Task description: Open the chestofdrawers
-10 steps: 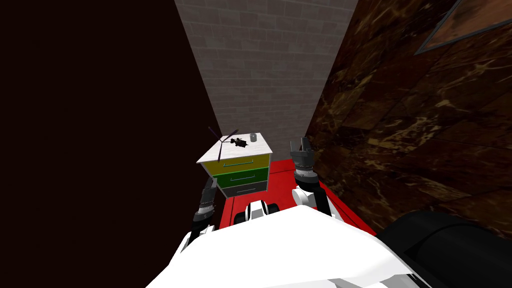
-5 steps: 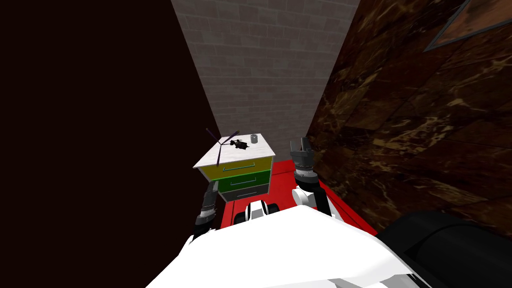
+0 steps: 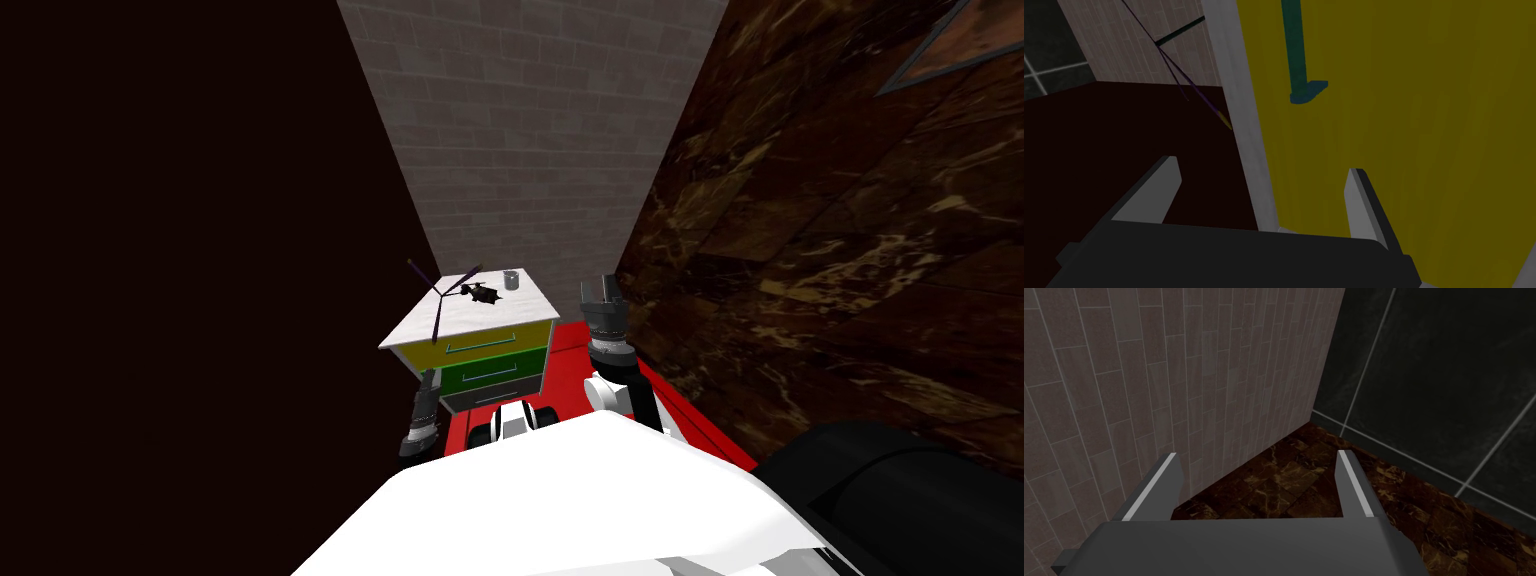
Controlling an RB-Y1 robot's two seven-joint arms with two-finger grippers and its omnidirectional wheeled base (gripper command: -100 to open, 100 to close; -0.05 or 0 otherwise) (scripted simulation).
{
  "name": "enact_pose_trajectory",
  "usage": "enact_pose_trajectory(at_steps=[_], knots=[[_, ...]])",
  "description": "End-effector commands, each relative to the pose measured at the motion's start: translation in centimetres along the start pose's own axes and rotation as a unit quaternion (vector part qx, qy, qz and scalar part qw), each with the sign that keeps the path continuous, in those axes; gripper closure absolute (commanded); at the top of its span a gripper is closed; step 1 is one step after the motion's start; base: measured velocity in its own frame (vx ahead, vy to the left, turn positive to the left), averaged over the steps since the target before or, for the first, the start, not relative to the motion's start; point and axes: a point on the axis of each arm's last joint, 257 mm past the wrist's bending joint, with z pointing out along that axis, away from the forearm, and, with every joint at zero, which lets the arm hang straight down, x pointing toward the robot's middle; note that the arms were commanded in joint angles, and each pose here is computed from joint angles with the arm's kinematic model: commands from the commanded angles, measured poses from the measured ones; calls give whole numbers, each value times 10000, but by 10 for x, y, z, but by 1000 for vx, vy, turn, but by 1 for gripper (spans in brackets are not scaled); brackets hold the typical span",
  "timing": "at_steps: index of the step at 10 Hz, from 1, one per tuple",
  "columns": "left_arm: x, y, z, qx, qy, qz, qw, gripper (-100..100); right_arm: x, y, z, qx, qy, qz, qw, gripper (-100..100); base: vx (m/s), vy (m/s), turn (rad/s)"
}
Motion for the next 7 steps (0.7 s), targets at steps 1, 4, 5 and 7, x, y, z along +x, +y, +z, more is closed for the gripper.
enact_pose_trajectory(at_steps=[1, 4, 5, 7], knots=[[13, 8, -10, -55, -92, -137, 9998, -100, 0, 0, 0, 0, 0, 0, 10000, 0, 92, 45, -23], [33, 12, -15, -82, -285, -390, 9988, -100, 0, 0, 0, 0, 0, 0, 10000, 0, 55, 26, -18], [41, 11, -15, -84, -365, -490, 9981, -100, 0, 0, 0, 0, 0, 1, 10000, 0, 42, 17, -11], [52, 10, -15, -81, -484, -636, 9968, -100, 0, 0, 0, 0, 0, 1, 10000, 0, 29, 14, -6]])
